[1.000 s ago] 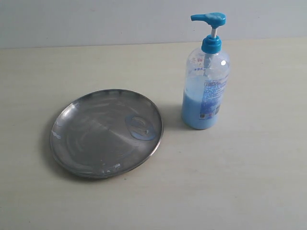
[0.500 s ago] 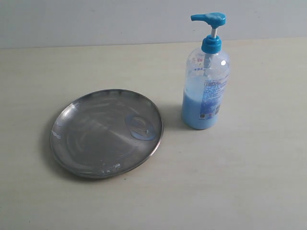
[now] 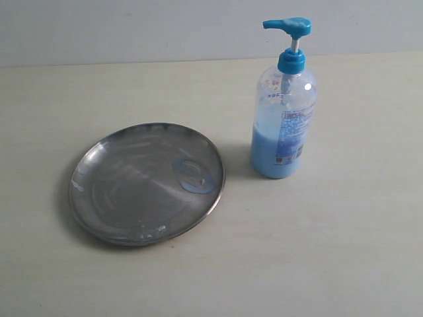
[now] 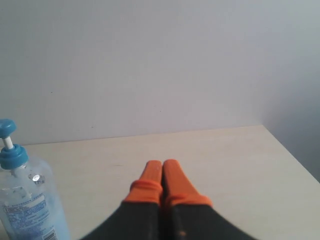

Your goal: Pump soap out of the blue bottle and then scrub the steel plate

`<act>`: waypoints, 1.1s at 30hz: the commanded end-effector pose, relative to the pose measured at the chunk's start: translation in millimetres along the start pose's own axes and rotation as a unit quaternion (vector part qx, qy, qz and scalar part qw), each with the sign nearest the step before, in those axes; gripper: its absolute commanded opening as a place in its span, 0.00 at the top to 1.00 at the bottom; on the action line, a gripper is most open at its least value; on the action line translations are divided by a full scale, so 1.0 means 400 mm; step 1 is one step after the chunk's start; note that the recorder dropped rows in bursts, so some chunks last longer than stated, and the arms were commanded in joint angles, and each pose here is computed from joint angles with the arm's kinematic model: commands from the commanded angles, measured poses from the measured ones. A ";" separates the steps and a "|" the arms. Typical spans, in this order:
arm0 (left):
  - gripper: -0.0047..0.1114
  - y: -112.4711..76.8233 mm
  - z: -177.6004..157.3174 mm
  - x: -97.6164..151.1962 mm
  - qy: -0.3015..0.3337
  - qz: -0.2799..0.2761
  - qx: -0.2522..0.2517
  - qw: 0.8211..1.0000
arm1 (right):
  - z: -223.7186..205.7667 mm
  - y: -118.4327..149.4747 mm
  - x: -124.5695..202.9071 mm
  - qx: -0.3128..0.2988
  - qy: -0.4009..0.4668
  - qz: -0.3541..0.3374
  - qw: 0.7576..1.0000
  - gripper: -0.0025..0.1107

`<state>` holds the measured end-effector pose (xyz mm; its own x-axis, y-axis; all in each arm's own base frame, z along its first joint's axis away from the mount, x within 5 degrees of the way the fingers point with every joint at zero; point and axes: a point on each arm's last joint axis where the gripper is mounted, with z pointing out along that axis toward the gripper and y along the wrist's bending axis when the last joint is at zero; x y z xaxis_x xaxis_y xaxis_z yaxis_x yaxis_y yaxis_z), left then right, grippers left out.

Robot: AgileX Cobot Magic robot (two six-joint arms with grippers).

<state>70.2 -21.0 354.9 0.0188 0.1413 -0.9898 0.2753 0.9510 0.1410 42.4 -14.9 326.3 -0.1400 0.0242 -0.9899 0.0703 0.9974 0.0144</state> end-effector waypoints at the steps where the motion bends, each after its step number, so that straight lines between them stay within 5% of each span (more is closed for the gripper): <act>1: 0.96 0.011 -0.039 0.013 0.012 -0.039 -0.054 0.998 | -0.001 0.000 0.003 -0.002 -0.003 0.000 1.000 0.98; 10: 0.96 0.009 -0.073 0.104 0.027 -0.044 -0.135 0.989 | -0.001 0.000 0.003 -0.002 -0.003 0.000 1.000 0.98; 25: 0.96 -0.010 -0.064 0.273 -0.005 -0.070 -0.140 0.988 | -0.001 0.000 0.003 -0.002 -0.003 0.000 1.000 0.98; 33: 0.96 -0.015 -0.051 0.338 0.030 -0.087 -0.139 0.986 | -0.001 0.000 0.003 -0.002 -0.003 0.000 1.000 0.98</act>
<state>50.5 -1.9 227.4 -0.0622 0.0010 -0.9981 -0.0072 1.0000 0.0015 42.4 -14.9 326.3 -0.1400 0.0242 -0.9899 0.0703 0.9974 0.0144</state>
